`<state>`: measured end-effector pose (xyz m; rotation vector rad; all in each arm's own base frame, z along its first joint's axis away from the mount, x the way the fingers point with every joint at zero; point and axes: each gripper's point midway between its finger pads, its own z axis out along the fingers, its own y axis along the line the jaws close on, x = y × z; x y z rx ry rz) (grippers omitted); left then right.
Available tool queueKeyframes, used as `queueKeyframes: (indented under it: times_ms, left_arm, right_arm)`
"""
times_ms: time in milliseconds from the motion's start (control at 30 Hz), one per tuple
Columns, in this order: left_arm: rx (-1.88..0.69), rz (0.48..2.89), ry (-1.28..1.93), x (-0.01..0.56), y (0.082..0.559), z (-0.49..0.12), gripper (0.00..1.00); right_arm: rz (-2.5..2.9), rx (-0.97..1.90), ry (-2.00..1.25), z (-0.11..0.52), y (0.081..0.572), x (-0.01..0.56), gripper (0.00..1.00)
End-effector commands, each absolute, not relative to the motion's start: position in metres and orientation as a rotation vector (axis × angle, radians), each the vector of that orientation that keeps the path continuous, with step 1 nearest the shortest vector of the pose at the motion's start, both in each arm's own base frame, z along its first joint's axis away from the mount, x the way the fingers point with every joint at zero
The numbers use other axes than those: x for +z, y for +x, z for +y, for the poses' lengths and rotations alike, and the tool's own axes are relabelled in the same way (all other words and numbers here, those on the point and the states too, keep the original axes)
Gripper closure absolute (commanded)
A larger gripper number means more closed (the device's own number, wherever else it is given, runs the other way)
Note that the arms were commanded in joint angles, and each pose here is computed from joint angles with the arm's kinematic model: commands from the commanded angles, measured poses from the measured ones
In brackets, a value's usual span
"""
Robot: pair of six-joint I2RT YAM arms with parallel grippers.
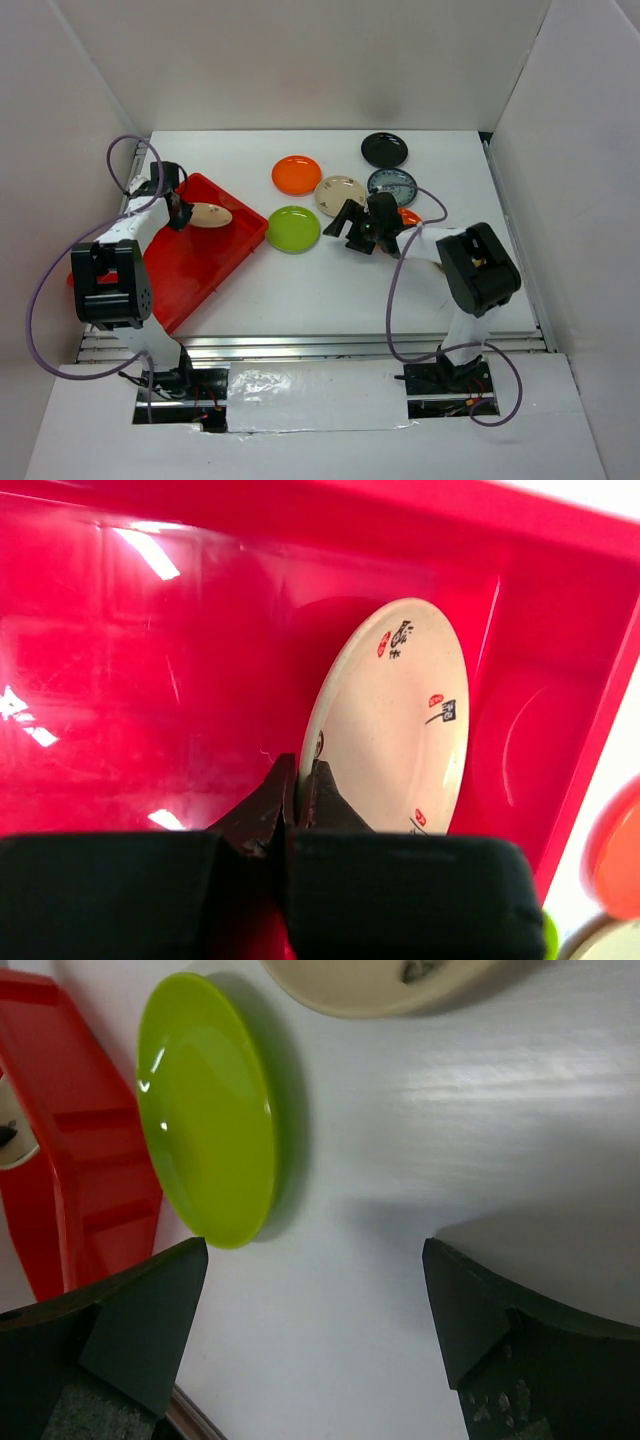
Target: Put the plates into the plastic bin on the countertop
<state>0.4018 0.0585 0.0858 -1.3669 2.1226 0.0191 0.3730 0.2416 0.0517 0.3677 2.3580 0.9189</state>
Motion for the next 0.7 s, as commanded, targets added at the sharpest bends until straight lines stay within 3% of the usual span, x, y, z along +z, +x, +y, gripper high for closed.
queueKeyframes:
  times_ms: [0, 67, 100, 133, 167, 233, 267, 367, 533, 600, 667]
  left_arm:
    - [0.2, 2.133, -1.473, 0.065, 0.382, 0.078, 0.95]
    - [0.219, 2.14, -1.488, 0.062, 0.378, 0.079, 0.68]
    - [0.226, 2.138, -1.496, 0.062, 0.376, 0.08, 0.33]
    - [0.228, 2.138, -1.496, 0.063, 0.373, 0.079, 0.07]
    - [0.23, 2.137, -1.494, 0.065, 0.372, 0.08, 0.01]
    - [0.228, 2.133, -1.491, 0.071, 0.368, 0.079, 0.01]
    - [0.239, 2.141, -1.488, 0.073, 0.364, 0.08, 0.01]
    - [0.234, 2.147, -1.454, 0.086, 0.36, 0.077, 0.01]
    - [0.19, 2.11, -1.366, 0.126, 0.352, 0.064, 0.01]
    - [0.156, 2.091, -1.323, 0.141, 0.349, 0.059, 0.01]
    - [0.086, 2.065, -1.245, 0.163, 0.349, 0.048, 0.01]
  right_arm:
    - [2.317, 1.042, 0.328, 0.274, 0.391, 0.063, 0.04]
    - [2.351, 1.04, 0.363, 0.282, 0.398, 0.053, 0.07]
    - [2.364, 1.038, 0.369, 0.286, 0.4, 0.05, 0.08]
    - [2.365, 1.038, 0.378, 0.29, 0.405, 0.053, 0.1]
    - [2.392, 1.032, 0.413, 0.292, 0.406, 0.043, 0.16]
    - [2.407, 1.016, 0.452, 0.295, 0.41, 0.039, 0.25]
    - [2.418, 1.012, 0.487, 0.295, 0.409, 0.034, 0.35]
    - [2.402, 0.996, 0.528, 0.296, 0.414, 0.036, 0.53]
    - [2.444, 1.009, 0.508, 0.311, 0.417, 0.037, 0.6]
    - [2.449, 1.011, 0.51, 0.314, 0.417, 0.035, 0.68]
    - [2.444, 1.018, 0.526, 0.315, 0.418, 0.036, 0.83]
